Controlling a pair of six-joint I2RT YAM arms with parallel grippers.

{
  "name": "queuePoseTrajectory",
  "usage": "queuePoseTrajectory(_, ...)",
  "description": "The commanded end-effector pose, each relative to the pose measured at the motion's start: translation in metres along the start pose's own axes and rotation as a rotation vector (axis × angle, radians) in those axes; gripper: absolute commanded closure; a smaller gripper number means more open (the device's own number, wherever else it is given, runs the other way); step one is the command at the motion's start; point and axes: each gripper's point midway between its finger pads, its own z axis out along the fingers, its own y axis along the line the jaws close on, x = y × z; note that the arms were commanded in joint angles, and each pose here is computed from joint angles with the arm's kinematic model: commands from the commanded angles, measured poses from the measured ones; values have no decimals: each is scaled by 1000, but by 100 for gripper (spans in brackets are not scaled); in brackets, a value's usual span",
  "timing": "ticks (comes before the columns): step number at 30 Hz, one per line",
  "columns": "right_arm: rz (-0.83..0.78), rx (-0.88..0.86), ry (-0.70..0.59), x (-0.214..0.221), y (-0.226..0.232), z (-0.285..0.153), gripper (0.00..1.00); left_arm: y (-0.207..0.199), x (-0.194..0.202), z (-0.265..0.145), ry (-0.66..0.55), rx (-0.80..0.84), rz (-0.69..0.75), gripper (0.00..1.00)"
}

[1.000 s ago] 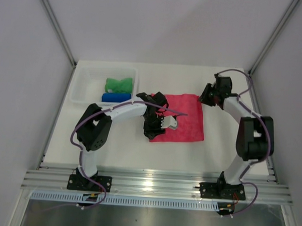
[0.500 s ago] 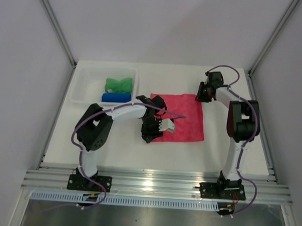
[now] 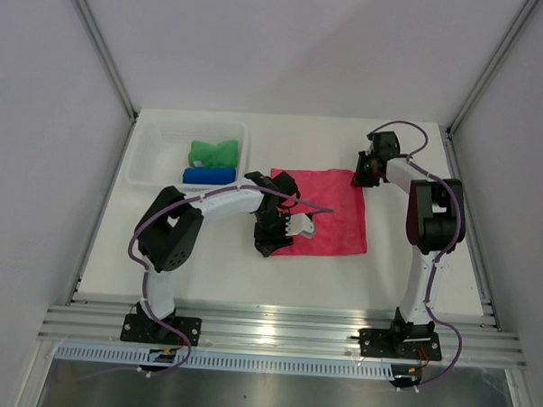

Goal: Roll the towels
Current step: Fold the towel

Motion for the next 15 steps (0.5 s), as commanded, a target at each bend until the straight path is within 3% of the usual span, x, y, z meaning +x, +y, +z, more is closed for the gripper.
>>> queuePoseTrajectory(1,-17,-5,-5,-3,3,3,83,3,-8,-12,-35,-40,13,46)
queuePoseTrajectory(8,-33,28,-46,-15,2,-6,100,2,-7,-12,-32,-37,10,46)
queuePoseTrajectory(15,-57,50,-81,-31,4,-21,100,1,-6,-12,-31,-36,11,46)
